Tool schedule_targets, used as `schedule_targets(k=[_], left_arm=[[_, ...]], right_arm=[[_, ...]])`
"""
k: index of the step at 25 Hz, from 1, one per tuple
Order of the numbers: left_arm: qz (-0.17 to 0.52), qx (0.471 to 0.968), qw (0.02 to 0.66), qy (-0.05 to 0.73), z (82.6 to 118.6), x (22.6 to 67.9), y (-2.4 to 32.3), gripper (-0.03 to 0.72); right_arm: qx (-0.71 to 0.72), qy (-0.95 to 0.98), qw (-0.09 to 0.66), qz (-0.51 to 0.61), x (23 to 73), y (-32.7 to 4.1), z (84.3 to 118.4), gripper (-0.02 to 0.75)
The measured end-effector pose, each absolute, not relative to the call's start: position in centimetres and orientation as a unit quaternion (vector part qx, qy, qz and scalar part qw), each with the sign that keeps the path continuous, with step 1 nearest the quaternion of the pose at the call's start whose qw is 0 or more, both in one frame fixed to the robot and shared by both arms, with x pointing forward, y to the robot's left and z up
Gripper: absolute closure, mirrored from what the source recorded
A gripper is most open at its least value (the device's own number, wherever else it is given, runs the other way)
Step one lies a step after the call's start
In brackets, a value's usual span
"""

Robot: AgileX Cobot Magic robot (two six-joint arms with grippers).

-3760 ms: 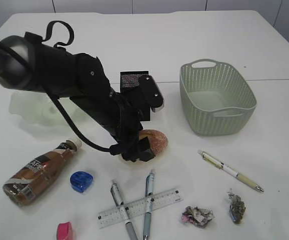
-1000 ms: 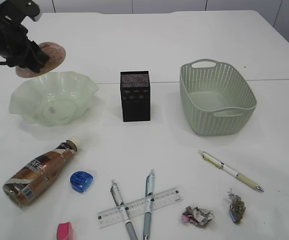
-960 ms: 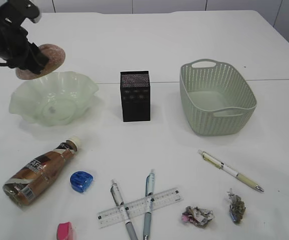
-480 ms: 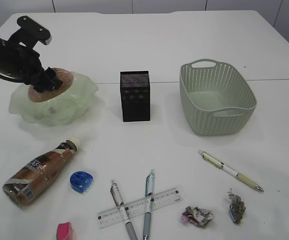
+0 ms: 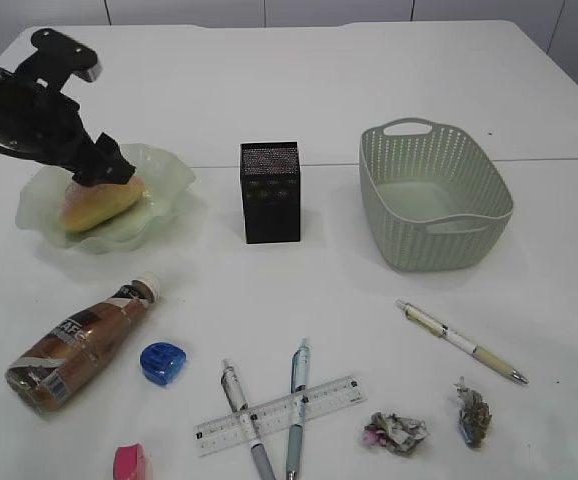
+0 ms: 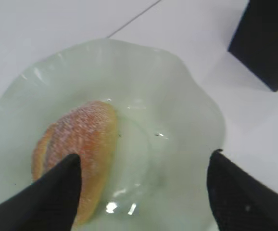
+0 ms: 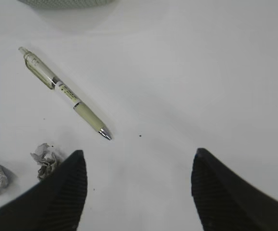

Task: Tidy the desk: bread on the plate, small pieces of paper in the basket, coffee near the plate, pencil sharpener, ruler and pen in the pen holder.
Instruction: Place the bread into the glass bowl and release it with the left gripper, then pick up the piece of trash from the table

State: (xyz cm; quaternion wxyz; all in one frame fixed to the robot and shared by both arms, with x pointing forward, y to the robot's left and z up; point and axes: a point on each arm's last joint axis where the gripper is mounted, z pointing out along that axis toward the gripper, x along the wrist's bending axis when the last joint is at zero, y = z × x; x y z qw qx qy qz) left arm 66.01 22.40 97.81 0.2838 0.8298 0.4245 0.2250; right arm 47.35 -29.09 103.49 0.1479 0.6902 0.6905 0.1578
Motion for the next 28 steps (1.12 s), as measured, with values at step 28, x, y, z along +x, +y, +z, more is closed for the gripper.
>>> schedule_targets(k=[28], left_arm=[[0.073, 0.738, 0.161, 0.651, 108.3, 52.0, 23.4, 0.202]], right_arm=[[0.550, 0.823, 0.041, 0.138, 44.5, -19.5, 102.2, 0.239]])
